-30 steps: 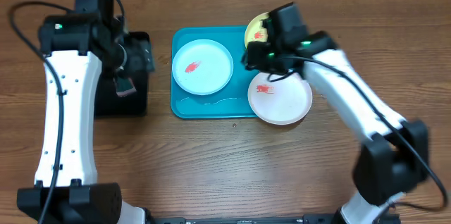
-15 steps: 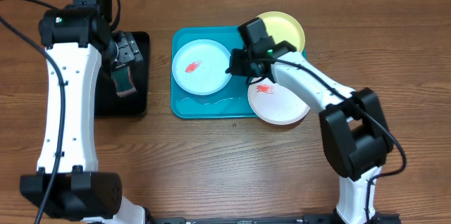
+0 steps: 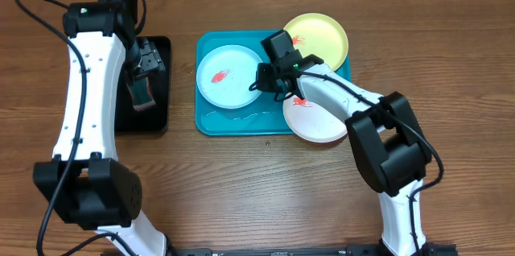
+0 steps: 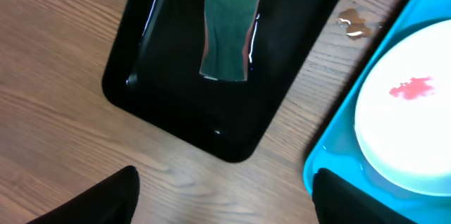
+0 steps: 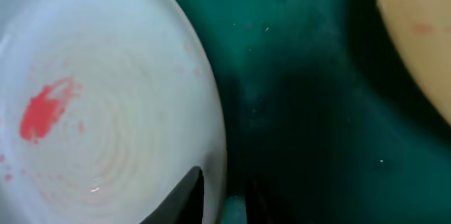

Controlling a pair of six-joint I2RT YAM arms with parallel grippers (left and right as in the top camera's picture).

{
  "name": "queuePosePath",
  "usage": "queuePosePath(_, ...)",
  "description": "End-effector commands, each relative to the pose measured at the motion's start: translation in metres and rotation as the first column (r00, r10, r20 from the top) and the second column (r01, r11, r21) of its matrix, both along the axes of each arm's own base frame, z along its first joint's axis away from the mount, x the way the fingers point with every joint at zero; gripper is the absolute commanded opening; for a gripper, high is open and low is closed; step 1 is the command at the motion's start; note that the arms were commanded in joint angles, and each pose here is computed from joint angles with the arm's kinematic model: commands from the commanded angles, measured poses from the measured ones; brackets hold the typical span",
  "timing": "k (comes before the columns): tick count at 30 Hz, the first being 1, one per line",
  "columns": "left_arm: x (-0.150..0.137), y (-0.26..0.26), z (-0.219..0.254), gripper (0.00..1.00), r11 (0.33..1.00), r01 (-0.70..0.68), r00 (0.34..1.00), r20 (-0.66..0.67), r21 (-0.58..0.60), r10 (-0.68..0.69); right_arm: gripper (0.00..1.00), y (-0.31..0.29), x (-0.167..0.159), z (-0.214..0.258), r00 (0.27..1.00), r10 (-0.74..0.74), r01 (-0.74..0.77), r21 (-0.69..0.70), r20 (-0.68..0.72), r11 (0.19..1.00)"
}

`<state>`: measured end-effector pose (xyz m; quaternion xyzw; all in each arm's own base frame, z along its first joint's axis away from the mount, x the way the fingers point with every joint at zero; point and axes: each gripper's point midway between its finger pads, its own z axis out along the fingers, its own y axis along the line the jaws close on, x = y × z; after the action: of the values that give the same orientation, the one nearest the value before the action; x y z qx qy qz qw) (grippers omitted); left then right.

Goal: Clean dirty plates on tray and stack at the side

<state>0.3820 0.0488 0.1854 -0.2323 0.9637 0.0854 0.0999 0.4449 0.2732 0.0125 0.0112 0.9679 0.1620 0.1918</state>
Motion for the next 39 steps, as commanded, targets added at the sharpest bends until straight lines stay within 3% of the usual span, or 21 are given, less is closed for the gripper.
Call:
queuePosePath(1,0.007,0.006,-0.006,0.77,0.999,-0.030,1.000,0.000,0.019,0.030,0.21,0.002,0.007,-0.007,1.000,-0.010,0.010,-0.012,0.014,1.000)
queuePosePath(7,0.006,0.020,-0.003,0.77,0.995,-0.045,0.999,0.000,0.089,0.045,0.04,-0.002,0.000,-0.014,1.000,-0.010,0.009,-0.031,-0.021,0.999)
queuePosePath(18,0.002,0.013,-0.014,0.72,0.999,-0.026,0.999,-0.033,0.037,0.028,0.04,-0.011,-0.020,-0.010,0.995,-0.003,-0.003,-0.063,-0.099,0.998)
queuePosePath(27,0.021,0.028,-0.040,0.61,0.997,-0.060,0.998,-0.024,0.044,0.061,0.03,-0.010,-0.020,-0.010,0.995,0.002,-0.009,-0.067,-0.099,0.998)
queuePosePath(32,0.038,0.037,-0.070,0.63,0.999,-0.039,0.999,-0.035,0.006,0.039,0.04,-0.010,-0.020,-0.010,0.995,0.002,-0.009,-0.066,-0.099,0.998)
queuePosePath(37,0.047,0.044,-0.106,0.53,1.000,-0.013,0.996,-0.087,0.006,0.014,0.04,-0.011,-0.019,-0.011,0.996,0.024,-0.031,-0.078,-0.088,0.996)
queuePosePath(39,0.047,0.044,-0.120,0.45,1.000,-0.007,0.993,-0.116,0.003,0.007,0.04,-0.012,-0.019,-0.011,0.996,0.024,-0.031,-0.083,-0.085,0.996)
